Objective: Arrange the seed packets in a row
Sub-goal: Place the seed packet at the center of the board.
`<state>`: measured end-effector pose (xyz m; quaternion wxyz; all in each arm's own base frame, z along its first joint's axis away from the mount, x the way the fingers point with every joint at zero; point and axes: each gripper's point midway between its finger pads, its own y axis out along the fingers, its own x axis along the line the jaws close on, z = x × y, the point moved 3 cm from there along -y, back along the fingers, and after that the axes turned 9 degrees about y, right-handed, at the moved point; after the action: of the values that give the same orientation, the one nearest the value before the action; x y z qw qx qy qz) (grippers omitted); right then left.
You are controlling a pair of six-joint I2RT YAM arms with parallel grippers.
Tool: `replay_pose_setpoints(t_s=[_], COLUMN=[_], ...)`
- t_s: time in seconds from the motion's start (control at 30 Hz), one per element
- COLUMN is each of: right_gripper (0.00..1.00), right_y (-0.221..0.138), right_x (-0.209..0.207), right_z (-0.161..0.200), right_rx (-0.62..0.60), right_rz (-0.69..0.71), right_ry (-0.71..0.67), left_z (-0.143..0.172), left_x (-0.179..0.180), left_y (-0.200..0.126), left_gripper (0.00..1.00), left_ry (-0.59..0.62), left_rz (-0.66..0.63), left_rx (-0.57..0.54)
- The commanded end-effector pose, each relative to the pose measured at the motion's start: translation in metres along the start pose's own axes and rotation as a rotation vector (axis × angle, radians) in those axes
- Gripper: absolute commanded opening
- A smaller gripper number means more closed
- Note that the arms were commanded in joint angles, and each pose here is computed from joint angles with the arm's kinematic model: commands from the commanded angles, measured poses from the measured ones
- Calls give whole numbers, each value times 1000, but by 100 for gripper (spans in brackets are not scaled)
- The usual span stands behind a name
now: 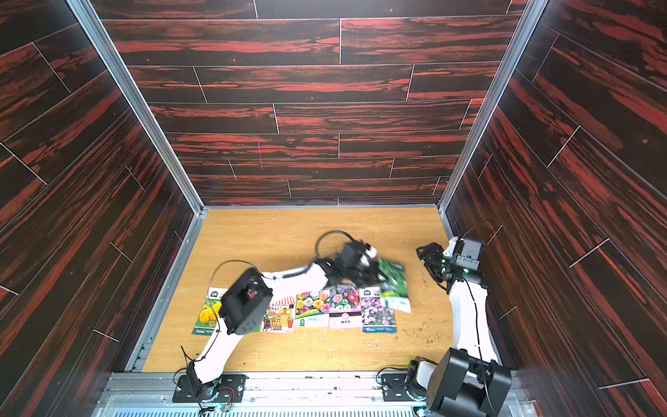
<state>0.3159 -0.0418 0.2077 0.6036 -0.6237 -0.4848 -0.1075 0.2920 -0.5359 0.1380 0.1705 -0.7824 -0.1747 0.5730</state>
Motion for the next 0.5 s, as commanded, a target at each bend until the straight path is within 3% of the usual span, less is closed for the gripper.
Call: replay_pose_setpoints(t_s=[0.0, 0.23, 0.47], right_gripper=[63, 64, 64], right_y=[-6, -1, 3], right_x=[-34, -68, -108], right_z=[9, 12, 2], right_rx=[-22, -23, -46], right_rz=[110, 168, 211], right_ry=[38, 78, 145], left_z=[-17, 10, 34], left_x=[-4, -10, 8], left_y=[14, 67, 75], left_gripper=[0, 0, 0], left_ry=[-36, -53, -99], left_rz=[-59, -160, -263], left_rx=[-92, -7, 19])
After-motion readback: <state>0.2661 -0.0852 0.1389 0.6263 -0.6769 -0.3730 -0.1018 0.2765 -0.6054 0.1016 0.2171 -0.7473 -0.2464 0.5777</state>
